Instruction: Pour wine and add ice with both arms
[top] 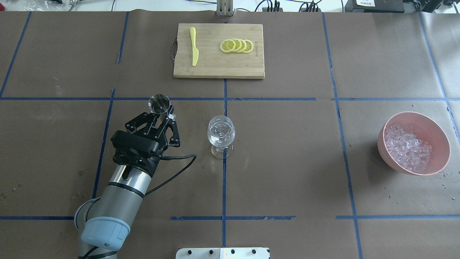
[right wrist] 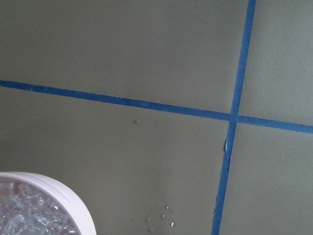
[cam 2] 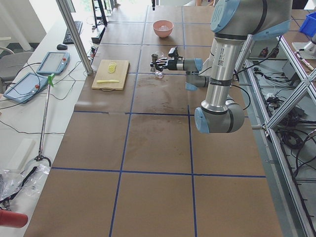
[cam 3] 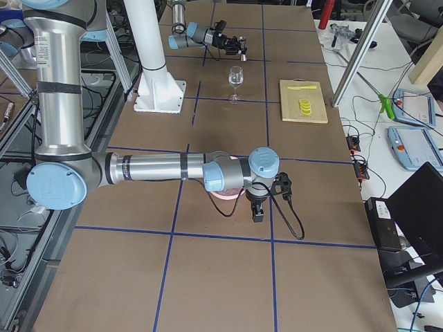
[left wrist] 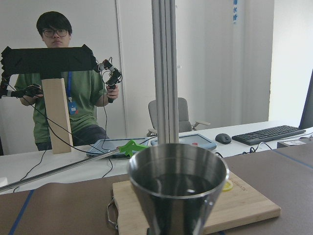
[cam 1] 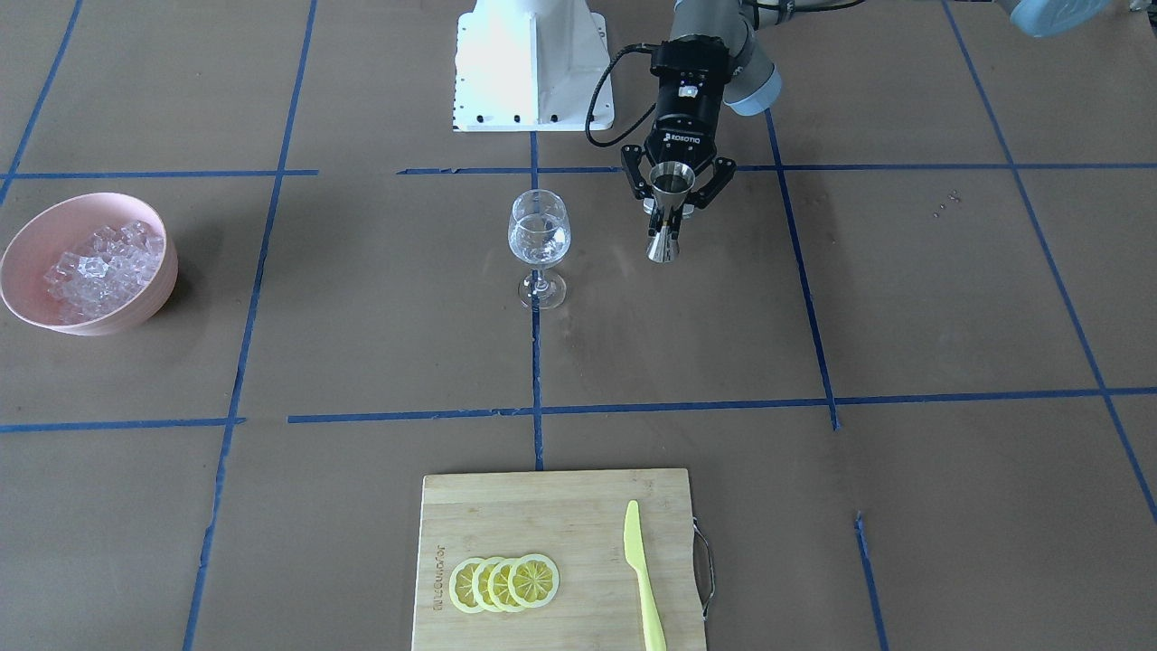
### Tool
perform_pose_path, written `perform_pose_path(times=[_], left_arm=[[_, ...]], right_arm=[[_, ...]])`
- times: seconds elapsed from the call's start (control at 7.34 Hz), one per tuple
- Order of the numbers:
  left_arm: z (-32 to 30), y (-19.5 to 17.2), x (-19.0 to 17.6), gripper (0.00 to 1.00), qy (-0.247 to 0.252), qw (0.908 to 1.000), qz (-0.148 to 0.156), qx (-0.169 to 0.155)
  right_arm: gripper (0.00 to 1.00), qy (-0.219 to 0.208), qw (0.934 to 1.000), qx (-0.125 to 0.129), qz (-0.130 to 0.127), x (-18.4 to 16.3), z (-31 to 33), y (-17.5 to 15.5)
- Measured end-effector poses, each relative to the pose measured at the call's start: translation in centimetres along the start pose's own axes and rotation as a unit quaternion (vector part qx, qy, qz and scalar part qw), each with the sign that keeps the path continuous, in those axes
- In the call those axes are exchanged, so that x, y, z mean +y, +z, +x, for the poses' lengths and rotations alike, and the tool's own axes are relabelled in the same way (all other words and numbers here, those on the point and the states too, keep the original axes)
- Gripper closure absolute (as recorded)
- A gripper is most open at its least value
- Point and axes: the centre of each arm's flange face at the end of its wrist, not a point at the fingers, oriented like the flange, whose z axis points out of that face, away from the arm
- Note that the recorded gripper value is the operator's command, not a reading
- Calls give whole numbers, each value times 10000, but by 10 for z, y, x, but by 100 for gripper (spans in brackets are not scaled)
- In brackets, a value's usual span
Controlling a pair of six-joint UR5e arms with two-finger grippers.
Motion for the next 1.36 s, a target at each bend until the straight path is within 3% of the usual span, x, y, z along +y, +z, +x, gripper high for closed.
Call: perform_pose_path(times=[0.68,1.36], left_arm=[[39,4,-14,100,718,9969,-289,-107],[69,3,-23,100,2127,9765,-344,15]], right_arm=[[0,10,10000,-4,-5,0,0,0],[0,56,10000,-2,-33,2,3,3]])
